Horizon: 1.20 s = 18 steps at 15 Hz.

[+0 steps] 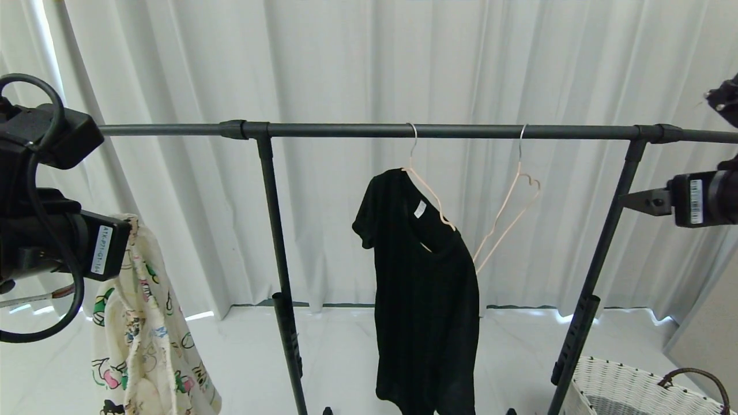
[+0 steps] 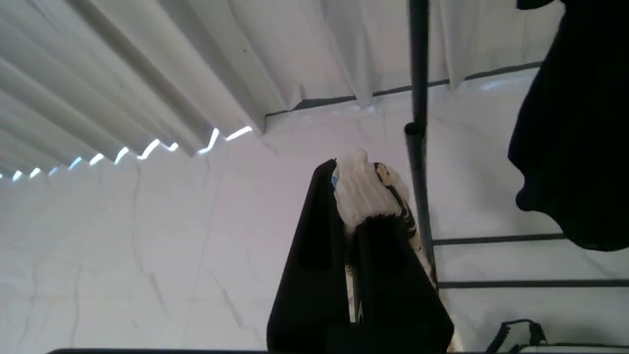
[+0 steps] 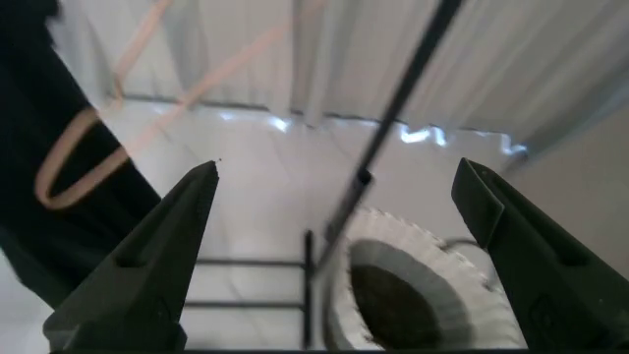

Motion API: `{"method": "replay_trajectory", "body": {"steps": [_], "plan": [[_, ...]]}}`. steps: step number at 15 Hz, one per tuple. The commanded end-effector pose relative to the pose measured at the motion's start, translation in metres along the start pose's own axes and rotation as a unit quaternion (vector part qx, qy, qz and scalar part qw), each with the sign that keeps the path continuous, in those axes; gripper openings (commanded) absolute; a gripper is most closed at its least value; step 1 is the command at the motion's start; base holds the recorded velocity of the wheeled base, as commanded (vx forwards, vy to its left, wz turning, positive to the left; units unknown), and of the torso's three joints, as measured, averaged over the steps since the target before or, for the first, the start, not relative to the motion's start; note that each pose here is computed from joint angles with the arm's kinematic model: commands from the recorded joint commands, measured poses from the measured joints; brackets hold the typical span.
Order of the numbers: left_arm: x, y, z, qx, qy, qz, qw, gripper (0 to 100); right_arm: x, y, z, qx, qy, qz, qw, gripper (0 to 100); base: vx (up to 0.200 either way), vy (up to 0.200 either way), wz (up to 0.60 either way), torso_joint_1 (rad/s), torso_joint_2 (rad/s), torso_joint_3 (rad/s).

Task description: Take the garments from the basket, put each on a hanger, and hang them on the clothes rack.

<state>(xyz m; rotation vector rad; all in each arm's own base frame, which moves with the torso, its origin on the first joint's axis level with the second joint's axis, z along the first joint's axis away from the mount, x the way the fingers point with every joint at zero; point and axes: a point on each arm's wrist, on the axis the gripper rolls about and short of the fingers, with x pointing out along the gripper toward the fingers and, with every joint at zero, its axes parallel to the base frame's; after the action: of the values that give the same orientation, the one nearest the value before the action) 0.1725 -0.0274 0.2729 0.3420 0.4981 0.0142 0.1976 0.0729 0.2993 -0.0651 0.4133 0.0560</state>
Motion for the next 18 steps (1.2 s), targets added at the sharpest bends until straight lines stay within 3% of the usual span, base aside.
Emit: {"method": "replay_trajectory", "body": {"steps": [1, 5, 9, 13, 18], "plan": [[0.001, 0.0, 0.0, 0.0, 0.001, 0.001, 1.0, 0, 0.038, 0.034, -0.001, 0.001, 0.031, 0.033, 0.999, 100, 0.0, 0.0, 0.0, 0.0, 0.0, 0.0], [0.001, 0.0, -0.002, 0.0, 0.004, 0.0, 1.0, 0, 0.08, 0.078, 0.013, 0.043, 0.033, 0.041, 0.9977, 100, 0.0, 0.0, 0.0, 0.0, 0.0, 0.0], [0.003, -0.003, -0.011, 0.001, 0.004, 0.0, 1.0, 0, 0.106, 0.096, 0.014, 0.039, 0.042, 0.043, 0.9975, 100, 0.0, 0.0, 0.0, 0.0, 0.0, 0.0], [0.005, -0.004, -0.013, -0.001, -0.004, 0.003, 1.0, 0, 0.125, 0.1, 0.002, 0.029, 0.067, 0.032, 0.9968, 100, 0.0, 0.0, 0.0, 0.0, 0.0, 0.0], [0.006, -0.005, -0.013, -0.001, -0.003, 0.003, 1.0, 0, 0.134, 0.093, -0.001, 0.035, 0.077, 0.012, 0.9964, 100, 0.0, 0.0, 0.0, 0.0, 0.0, 0.0]]}}
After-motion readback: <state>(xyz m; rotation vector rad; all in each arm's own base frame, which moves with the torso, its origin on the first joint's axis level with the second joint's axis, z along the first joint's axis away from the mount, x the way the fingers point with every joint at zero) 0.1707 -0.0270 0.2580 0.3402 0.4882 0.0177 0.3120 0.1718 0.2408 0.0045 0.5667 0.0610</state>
